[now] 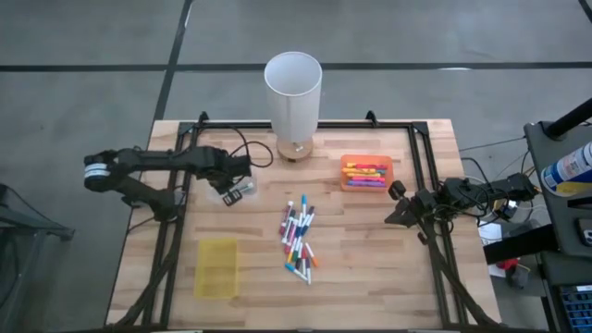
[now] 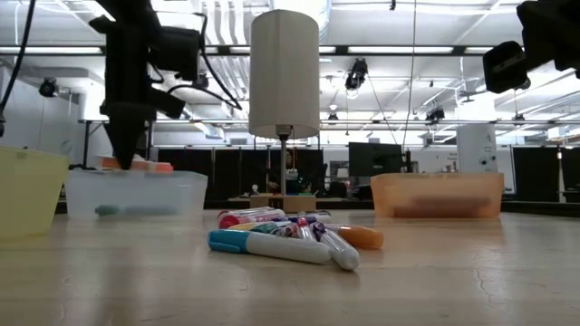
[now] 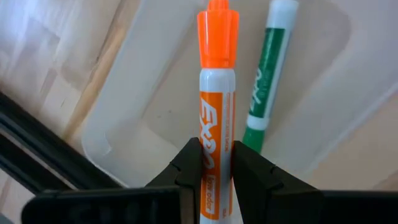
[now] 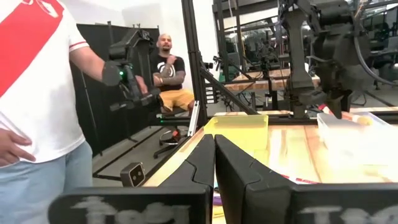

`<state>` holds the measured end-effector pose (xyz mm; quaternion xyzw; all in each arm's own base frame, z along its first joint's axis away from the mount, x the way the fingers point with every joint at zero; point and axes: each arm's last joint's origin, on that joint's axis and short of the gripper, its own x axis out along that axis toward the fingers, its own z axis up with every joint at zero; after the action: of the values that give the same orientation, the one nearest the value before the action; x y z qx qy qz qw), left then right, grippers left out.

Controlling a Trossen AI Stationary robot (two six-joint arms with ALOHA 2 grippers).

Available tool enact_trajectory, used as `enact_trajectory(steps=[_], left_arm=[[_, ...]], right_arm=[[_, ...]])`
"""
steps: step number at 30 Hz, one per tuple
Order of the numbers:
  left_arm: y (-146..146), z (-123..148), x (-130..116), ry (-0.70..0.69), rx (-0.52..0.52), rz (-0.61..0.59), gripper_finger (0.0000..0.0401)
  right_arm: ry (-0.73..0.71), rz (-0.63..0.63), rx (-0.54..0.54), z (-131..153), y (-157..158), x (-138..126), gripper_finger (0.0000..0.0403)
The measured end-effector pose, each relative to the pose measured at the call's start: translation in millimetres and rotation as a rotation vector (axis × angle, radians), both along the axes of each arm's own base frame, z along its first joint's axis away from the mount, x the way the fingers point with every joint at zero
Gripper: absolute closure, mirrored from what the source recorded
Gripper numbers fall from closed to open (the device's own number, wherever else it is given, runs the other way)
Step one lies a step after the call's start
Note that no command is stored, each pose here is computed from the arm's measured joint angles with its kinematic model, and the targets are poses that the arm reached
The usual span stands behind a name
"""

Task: Pick & Place Markers
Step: Put the orange marker pen into the white bin, then put the red marker pen into the white bin

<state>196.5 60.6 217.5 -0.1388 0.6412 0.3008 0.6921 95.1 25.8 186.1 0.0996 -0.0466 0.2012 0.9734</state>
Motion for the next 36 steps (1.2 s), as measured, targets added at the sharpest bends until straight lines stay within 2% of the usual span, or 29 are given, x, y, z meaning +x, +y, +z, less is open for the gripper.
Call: enact_trajectory(steps=[9, 18, 28, 36], left_arm=[[2.1, -9.3, -4.2, 0.023, -0.038, -0.031, 0.0339], [4.9, -8.9, -4.2, 0.011, -0.015, 0.019, 0.0337], [4.9, -8.9, -5.6, 0.018, -0.019, 0.038, 0.0268], [3.9, -8.4, -8.8, 0.034, -0.026, 0.093, 0.0255]], right_arm=[[0.0, 0.0, 0.0, 0.0, 0.0, 0.0, 0.0394], [0.0, 0.0, 0.0, 0.0, 0.0, 0.0, 0.0394], [0.0, 0.0, 0.0, 0.0, 0.0, 0.0, 0.0394], [0.0, 0.0, 0.0, 0.0, 0.0, 0.0, 0.0394]])
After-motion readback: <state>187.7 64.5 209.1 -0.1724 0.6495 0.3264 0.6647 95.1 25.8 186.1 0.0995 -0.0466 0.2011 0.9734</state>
